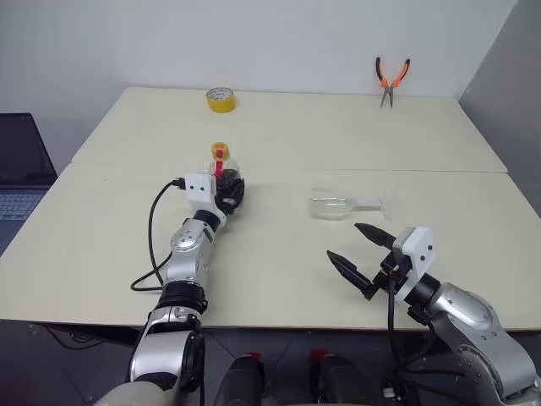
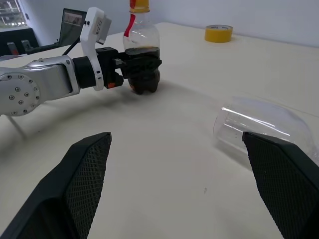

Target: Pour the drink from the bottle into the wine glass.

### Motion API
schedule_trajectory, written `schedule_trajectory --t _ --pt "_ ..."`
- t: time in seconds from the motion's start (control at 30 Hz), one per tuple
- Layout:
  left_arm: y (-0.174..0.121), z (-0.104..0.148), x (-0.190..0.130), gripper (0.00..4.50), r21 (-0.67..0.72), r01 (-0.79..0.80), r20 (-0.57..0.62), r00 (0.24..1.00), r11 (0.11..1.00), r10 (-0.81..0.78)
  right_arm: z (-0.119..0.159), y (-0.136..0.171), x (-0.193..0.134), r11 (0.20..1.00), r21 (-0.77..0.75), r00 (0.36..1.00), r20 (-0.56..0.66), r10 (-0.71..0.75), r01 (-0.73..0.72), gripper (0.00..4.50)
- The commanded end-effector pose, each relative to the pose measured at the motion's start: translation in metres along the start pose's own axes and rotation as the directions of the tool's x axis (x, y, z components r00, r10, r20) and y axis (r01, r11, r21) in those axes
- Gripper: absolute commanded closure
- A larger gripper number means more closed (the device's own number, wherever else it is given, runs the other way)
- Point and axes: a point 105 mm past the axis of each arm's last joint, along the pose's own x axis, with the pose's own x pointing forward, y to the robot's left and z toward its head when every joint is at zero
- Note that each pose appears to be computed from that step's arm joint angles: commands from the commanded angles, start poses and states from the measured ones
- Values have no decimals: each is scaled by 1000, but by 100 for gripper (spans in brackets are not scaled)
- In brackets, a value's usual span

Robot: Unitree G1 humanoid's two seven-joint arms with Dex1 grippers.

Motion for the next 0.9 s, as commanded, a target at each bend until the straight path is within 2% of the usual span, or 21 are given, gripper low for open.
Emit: schedule_trajectory --t 0.03,0.1,0.23,0.47,0.63,0.9 --pt "-1 12 3 204 10 18 42 999 1000 -18 11 0 1 1000 -19 999 43 -6 7 0" --pt "-1 13 3 228 10 23 41 999 1000 -23 13 0 1 1000 -22 999 49 -8 9 0" --pt "-5 16 0 245 -3 44 42 998 999 -44 22 -2 2 999 -46 998 68 -13 16 0" --pt "-42 23 -27 262 -29 145 26 989 989 -144 61 -8 8 997 -77 995 97 -23 30 0" --pt "-74 24 -45 276 86 235 -6 972 968 -235 78 2 27 998 -59 994 108 33 -27 0" --pt "-80 21 -49 303 121 225 -27 974 967 -223 84 -5 70 1000 -10 996 92 -20 21 0"
